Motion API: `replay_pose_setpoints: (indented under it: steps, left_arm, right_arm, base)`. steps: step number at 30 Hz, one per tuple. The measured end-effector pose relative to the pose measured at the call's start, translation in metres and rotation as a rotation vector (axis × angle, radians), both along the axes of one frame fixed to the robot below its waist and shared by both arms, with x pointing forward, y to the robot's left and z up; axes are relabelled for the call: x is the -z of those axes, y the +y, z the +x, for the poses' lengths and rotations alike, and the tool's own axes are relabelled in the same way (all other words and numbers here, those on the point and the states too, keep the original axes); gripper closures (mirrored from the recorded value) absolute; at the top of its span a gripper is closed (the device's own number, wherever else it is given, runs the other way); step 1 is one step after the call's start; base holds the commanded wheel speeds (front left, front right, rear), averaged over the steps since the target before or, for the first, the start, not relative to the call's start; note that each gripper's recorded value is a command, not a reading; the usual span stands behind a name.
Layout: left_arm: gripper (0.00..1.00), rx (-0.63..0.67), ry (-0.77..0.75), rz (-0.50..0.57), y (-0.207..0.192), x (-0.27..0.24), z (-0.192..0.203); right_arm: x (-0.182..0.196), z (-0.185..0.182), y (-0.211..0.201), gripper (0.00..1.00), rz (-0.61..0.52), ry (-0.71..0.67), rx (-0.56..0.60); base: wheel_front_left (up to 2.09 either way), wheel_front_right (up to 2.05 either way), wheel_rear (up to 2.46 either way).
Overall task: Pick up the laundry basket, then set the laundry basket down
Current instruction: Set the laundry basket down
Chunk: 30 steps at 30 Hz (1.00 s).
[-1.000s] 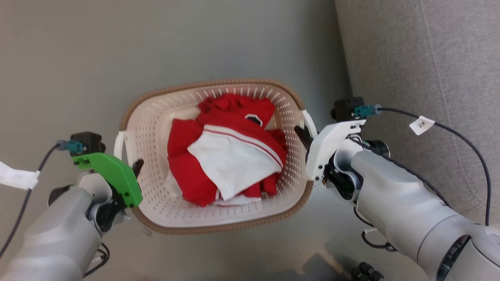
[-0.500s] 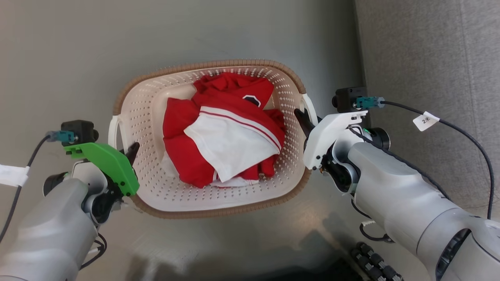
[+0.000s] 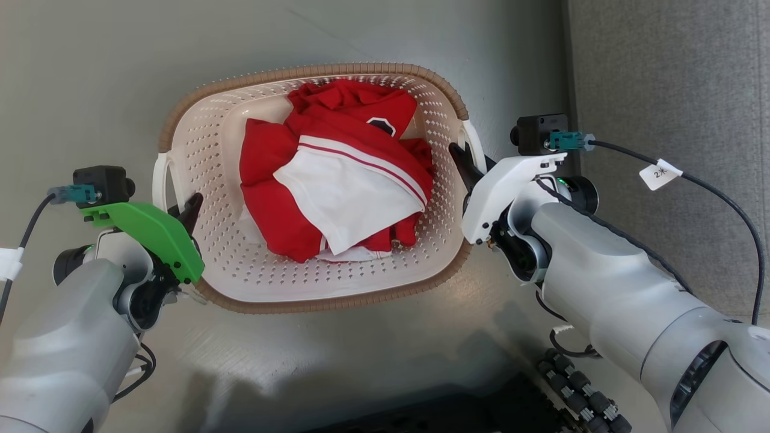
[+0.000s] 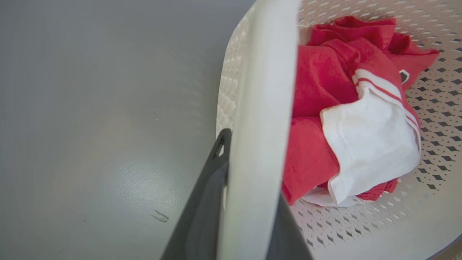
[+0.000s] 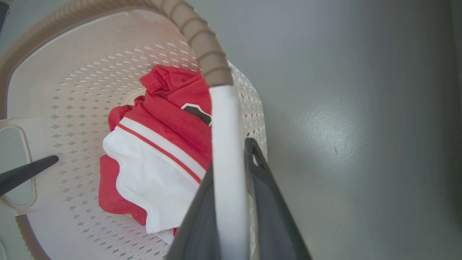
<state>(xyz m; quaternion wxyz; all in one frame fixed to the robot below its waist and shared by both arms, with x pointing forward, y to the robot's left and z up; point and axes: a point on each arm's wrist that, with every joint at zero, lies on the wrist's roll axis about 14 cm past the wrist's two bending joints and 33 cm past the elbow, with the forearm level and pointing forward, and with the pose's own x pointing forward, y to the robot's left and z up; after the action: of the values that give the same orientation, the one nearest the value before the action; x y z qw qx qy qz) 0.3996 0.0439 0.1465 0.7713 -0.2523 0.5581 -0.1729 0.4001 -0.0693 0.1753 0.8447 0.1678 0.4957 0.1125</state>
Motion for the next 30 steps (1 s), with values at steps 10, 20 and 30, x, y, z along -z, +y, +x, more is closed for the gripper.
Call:
replay_pose_setpoints:
  steps: [10,20,30]
  left_arm:
    - [1.0,0.01,0.022,0.004,0.001,0.012,-0.009]
    - [1.0,0.009,0.033,0.009,0.004,0.017,-0.012]
    - [0.0,0.015,0.051,-0.004,0.0,0.017,-0.015]
  right_arm:
    - [0.01,-0.002,0.003,1.0,0.007,0.018,-0.001]
    - [0.014,-0.006,0.005,1.0,0.015,0.031,-0.003]
    - [0.016,-0.007,0.0,0.0,-0.002,0.04,0.021]
  base:
    - [0.0,0.0,0.0]
    - [0.0,0.0,0.0]
    - [0.0,0.0,0.0]
